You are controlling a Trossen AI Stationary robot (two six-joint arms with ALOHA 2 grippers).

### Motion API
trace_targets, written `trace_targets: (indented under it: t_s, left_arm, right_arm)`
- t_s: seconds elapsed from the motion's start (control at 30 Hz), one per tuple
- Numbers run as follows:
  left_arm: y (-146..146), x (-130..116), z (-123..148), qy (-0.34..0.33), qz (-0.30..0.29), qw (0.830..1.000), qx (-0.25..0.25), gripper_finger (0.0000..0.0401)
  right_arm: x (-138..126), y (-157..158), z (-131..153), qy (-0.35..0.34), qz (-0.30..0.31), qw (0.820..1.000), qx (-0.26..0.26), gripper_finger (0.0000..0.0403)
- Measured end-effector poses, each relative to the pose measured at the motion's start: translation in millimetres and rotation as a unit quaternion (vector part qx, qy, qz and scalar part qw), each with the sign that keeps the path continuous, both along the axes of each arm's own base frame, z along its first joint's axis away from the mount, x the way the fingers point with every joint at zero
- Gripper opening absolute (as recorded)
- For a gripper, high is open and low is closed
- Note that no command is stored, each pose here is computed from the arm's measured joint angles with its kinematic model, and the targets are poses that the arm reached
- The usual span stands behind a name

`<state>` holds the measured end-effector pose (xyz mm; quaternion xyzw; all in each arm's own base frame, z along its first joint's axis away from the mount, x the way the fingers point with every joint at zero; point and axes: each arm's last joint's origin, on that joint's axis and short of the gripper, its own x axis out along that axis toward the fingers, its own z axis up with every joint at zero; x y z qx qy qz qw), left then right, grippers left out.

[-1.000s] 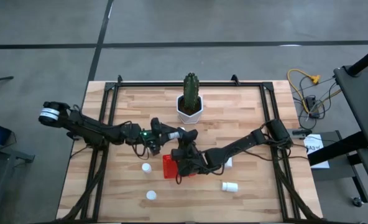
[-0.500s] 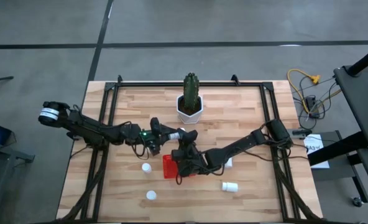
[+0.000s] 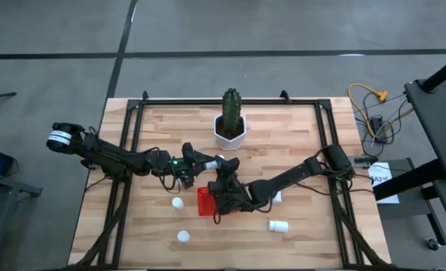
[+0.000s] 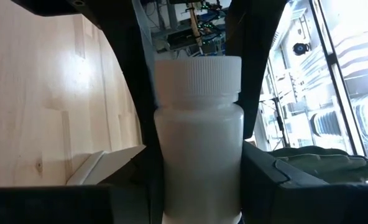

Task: Pick and place pill bottles into a basket
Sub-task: Put the white pill bottle into the red bin

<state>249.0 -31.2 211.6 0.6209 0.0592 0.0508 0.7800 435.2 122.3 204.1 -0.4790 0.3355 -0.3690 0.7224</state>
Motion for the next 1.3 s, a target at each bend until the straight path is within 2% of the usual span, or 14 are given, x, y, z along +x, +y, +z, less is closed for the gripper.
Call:
trace_targets:
  t_s: [0.27, 0.5, 0.63, 0.83, 0.97, 1.1, 1.3]
  left_arm:
    - [-3, -1, 0, 0.002, 0.004, 1.000, 0.003, 0.0149]
    - [-3, -4, -2, 0.003, 0.007, 1.000, 0.002, 0.0149]
    - [-3, -7, 1, -0.009, 0.012, 0.999, -0.037, 0.0149]
    - [-4, -10, 2, -0.005, 0.019, 0.999, -0.039, 0.0149]
    - [-5, -14, 4, -0.011, 0.051, 0.998, -0.044, 0.0149]
    - [-5, -19, 7, -0.020, 0.061, 0.995, -0.075, 0.0149]
    - [-6, -26, 5, 0.005, 0.077, 0.990, -0.118, 0.0149]
  right_arm:
    - [0, 0, 0, -0.026, -0.006, 1.000, 0.013, 0.0182]
    - [-1, 2, 3, -0.020, 0.003, 1.000, 0.013, 0.0215]
    - [-3, 4, 7, -0.023, 0.007, 1.000, 0.014, 0.0229]
    - [-6, 4, 7, -0.015, 0.002, 1.000, 0.014, 0.0249]
    - [-16, 1, 11, -0.023, -0.008, 0.999, 0.029, 0.0261]
    - [-32, -3, 16, -0.039, -0.029, 0.998, 0.051, 0.0267]
    - [-56, -12, 25, -0.081, -0.062, 0.991, 0.089, 0.0267]
